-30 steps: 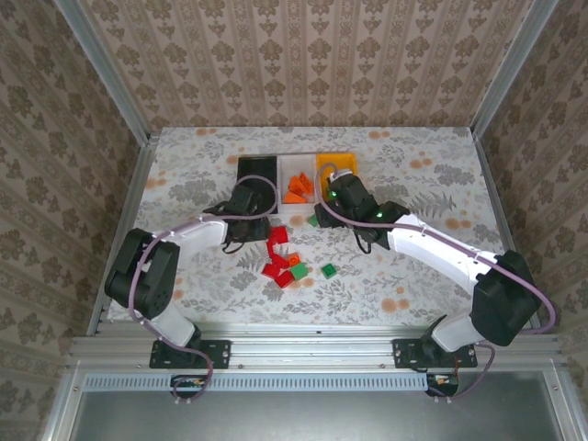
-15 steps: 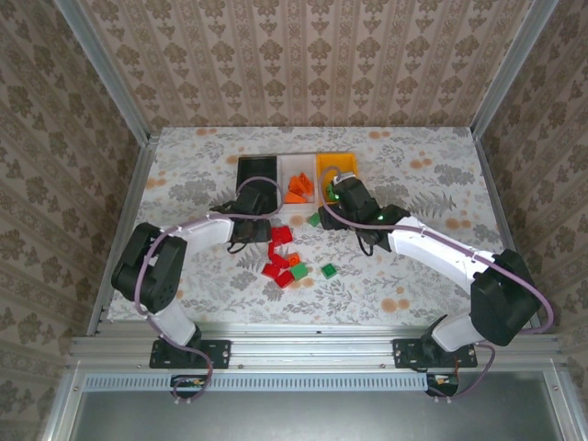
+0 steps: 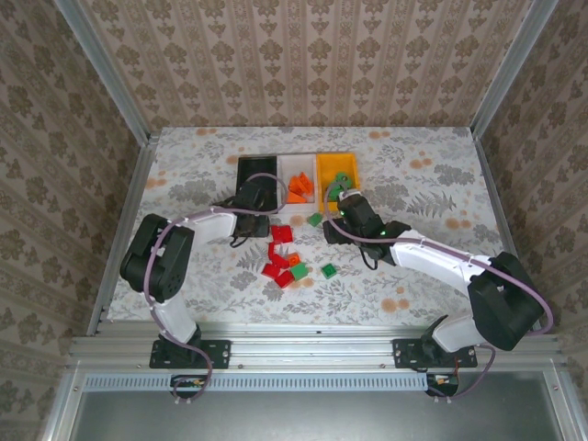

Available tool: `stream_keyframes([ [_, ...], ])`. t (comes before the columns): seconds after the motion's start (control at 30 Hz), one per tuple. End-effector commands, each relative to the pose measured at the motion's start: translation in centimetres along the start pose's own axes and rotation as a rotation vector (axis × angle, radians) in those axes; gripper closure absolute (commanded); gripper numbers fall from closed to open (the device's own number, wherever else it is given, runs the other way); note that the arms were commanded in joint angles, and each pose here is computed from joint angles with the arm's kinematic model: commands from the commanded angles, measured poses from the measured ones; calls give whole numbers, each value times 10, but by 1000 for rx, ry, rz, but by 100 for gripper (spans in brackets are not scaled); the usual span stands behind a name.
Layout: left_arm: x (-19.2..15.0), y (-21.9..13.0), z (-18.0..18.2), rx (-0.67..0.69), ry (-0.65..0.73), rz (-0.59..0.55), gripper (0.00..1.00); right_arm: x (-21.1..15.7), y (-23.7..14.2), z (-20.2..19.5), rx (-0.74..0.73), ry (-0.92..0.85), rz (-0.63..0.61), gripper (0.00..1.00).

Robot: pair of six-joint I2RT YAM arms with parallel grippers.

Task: Sort the legos into containers by color

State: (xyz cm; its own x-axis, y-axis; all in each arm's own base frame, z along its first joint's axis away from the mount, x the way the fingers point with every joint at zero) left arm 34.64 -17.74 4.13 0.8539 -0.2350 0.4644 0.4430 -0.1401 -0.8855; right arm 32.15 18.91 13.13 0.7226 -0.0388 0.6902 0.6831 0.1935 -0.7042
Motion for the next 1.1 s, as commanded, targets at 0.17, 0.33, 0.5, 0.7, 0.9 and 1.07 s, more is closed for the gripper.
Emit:
stream_keyframes([
  [0.17,-11,-19,2,-3,27,-52,73,5,2,7,87,132,-89,24],
  [0.33,15,-73,-4,-29,23,-175,73,-2,14,7,84,148,-79,24],
  [0.5,57,-99,1,29,62,-233,71,-6,19,4,79,177,-99,23],
  [0.7,105,-63,4,73,24,-194,73,-6,17,-5,42,195,-121,23],
  [0.9,135,-33,-3,59,7,-123,70,-4,14,-9,23,196,-133,22],
  [1.07,139,-38,-2,69,-19,-120,44,-4,13,-6,38,199,-130,22],
])
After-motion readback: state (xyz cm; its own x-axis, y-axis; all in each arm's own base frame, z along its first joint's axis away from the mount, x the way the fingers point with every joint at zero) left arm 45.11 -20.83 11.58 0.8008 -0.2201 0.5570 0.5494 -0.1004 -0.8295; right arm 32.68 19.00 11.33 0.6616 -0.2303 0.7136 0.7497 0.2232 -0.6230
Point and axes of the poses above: each hand's point on the last joint's axis, 136 mm out from that joint toward the fingers, its own y axis out along the fingers, its own z axis along the line the jaws close on, x = y × z, the point moved 2 cm from there along -y, back along the fingers, and after that the axes turned 8 degrees about y, right-handed, at the moved point
